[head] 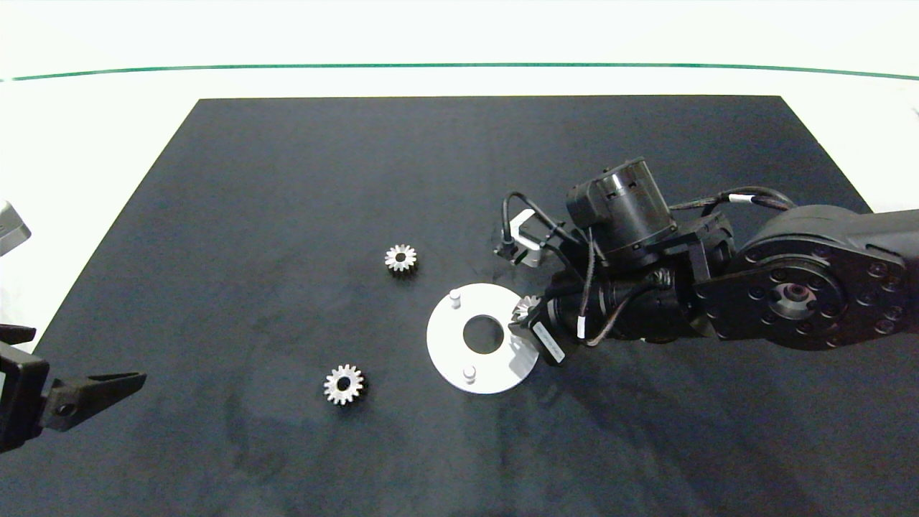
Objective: Install three planetary gears onto the carrier pins
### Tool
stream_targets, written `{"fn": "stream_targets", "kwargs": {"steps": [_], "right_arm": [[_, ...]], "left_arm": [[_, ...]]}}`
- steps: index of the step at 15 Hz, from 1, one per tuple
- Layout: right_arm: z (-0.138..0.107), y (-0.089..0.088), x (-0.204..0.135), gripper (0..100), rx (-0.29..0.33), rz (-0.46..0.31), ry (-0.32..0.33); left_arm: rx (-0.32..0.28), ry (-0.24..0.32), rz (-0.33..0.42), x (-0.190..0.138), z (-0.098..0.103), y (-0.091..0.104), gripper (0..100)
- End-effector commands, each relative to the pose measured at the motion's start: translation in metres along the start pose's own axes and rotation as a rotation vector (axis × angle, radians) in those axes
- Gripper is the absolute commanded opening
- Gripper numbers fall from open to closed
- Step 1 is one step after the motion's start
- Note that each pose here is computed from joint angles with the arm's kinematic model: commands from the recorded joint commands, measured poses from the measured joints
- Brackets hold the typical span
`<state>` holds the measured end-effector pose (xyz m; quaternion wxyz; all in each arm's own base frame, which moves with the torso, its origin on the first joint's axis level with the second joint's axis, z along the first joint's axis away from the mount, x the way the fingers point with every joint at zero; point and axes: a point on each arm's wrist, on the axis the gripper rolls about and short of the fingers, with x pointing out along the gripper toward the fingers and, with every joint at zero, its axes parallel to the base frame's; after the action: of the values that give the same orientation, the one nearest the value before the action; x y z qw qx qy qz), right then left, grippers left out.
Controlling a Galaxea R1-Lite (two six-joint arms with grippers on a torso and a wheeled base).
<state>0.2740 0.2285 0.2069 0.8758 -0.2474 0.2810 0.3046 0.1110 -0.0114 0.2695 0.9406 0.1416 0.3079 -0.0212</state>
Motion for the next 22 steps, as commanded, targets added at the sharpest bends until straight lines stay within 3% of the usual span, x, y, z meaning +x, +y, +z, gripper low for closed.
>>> {"fn": "stream_targets", "kwargs": {"steps": [1, 7, 8, 14, 17, 19, 21, 22], "right_arm": [[-0.001, 0.0, -0.001, 19, -0.003, -0.001, 0.006], [-0.002, 0.001, 0.0, 19, 0.006, 0.005, 0.011], [-0.002, 0.001, 0.0, 100, 0.008, 0.005, 0.011], [-0.002, 0.001, -0.002, 100, 0.007, 0.0, 0.007], [-0.005, -0.006, -0.034, 100, 0.041, -0.039, -0.03], [-0.034, -0.009, -0.072, 100, 0.041, -0.151, -0.003], [-0.057, -0.012, -0.105, 100, 0.036, -0.189, -0.02], [-0.073, -0.017, -0.128, 100, 0.04, -0.224, -0.041]], "left_arm": [[0.002, 0.004, 0.0, 0.0, 0.0, 0.0, 100], [0.003, 0.003, -0.002, 0.0, 0.0, 0.0, 100], [0.003, 0.004, 0.0, 0.0, 0.0, 0.0, 100], [0.003, 0.003, -0.002, 0.0, 0.0, 0.0, 100], [0.001, 0.006, -0.003, 0.001, 0.0, 0.0, 100], [0.02, 0.03, -0.056, 0.014, 0.006, -0.008, 100], [-0.006, 0.023, -0.115, 0.025, 0.014, -0.02, 100], [-0.035, 0.003, -0.185, 0.032, 0.022, -0.036, 100]]}}
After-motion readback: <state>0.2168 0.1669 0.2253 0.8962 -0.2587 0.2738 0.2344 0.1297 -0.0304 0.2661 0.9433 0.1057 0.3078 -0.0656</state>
